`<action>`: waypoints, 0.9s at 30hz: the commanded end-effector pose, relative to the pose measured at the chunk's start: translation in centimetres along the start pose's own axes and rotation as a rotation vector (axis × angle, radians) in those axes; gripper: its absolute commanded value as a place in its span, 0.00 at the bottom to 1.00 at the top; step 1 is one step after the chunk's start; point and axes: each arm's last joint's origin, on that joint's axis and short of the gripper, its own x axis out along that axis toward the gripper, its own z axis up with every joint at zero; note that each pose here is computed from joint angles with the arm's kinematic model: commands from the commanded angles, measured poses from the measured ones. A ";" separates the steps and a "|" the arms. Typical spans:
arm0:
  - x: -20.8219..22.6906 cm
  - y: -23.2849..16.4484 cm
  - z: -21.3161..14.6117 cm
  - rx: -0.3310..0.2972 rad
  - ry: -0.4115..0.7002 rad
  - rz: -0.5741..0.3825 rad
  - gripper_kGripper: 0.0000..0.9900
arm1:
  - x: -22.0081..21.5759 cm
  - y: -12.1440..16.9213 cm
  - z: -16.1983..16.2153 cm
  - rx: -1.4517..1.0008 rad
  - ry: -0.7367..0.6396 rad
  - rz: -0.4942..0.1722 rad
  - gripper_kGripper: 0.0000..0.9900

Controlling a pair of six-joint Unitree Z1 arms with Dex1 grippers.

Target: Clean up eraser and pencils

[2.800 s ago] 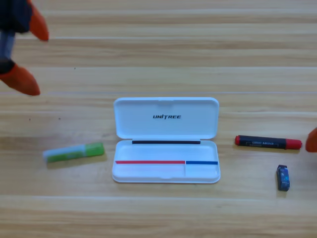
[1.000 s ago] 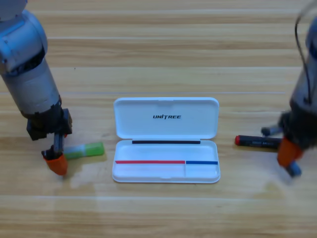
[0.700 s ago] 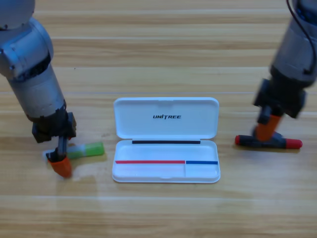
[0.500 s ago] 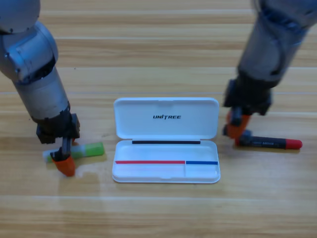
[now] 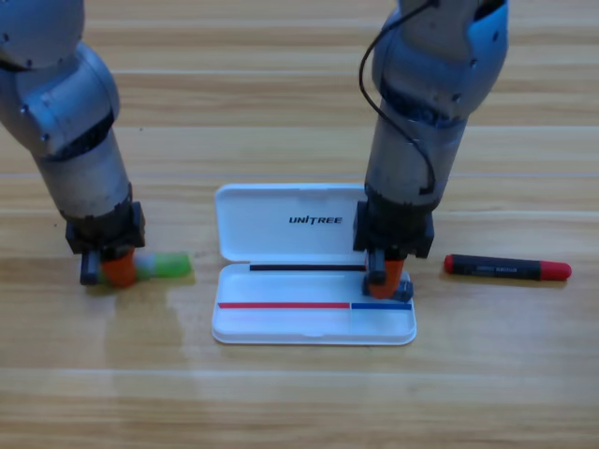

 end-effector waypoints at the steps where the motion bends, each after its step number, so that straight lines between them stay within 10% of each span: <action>1: 0.9 -0.5 0.0 0.014 0.033 -0.018 0.00 | 2.5 2.0 0.6 -0.054 0.073 0.050 0.00; 13: -3.2 -0.1 -0.5 0.010 0.017 -0.010 0.00 | 3.4 2.8 1.0 -0.070 0.093 0.069 0.03; 17: -7.0 0.3 -0.9 0.004 -0.003 0.009 0.00 | 2.9 2.7 1.0 -0.068 0.094 0.046 0.87; 27: -15.9 -0.1 -0.1 0.030 -0.082 0.066 0.00 | -5.5 4.1 -1.8 -0.026 -0.026 -0.061 1.00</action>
